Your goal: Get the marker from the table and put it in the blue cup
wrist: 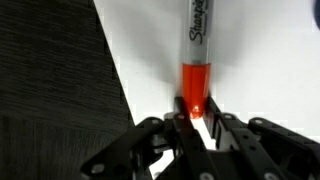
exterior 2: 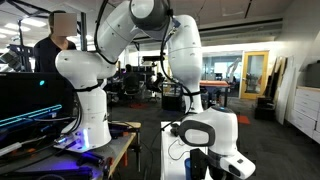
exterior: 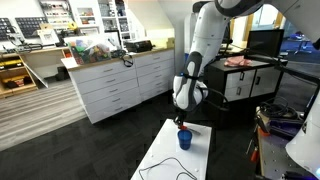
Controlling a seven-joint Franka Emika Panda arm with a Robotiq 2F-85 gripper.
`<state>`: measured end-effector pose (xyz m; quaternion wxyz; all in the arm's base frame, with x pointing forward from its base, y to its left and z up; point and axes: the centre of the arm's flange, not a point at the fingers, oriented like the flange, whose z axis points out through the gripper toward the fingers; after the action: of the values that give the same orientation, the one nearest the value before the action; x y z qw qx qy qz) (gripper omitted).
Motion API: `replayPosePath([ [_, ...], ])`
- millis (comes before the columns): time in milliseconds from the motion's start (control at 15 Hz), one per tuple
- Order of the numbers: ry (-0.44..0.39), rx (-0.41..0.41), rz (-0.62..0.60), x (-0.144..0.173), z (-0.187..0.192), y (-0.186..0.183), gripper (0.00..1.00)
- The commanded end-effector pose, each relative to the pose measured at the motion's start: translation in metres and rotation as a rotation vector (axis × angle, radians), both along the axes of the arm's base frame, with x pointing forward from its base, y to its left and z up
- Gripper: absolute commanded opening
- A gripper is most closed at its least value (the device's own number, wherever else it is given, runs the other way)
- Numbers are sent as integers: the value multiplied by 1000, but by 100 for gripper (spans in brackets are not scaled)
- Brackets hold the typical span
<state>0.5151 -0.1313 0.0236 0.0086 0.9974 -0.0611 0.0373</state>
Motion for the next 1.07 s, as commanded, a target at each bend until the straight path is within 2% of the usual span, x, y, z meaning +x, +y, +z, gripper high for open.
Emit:
replayPosePath([
  [0, -23, 1, -13, -1, 25, 5, 7],
  [667, -151, -73, 13, 16, 108, 3, 7],
  [1000, -243, -125, 36, 20, 148, 10, 7],
])
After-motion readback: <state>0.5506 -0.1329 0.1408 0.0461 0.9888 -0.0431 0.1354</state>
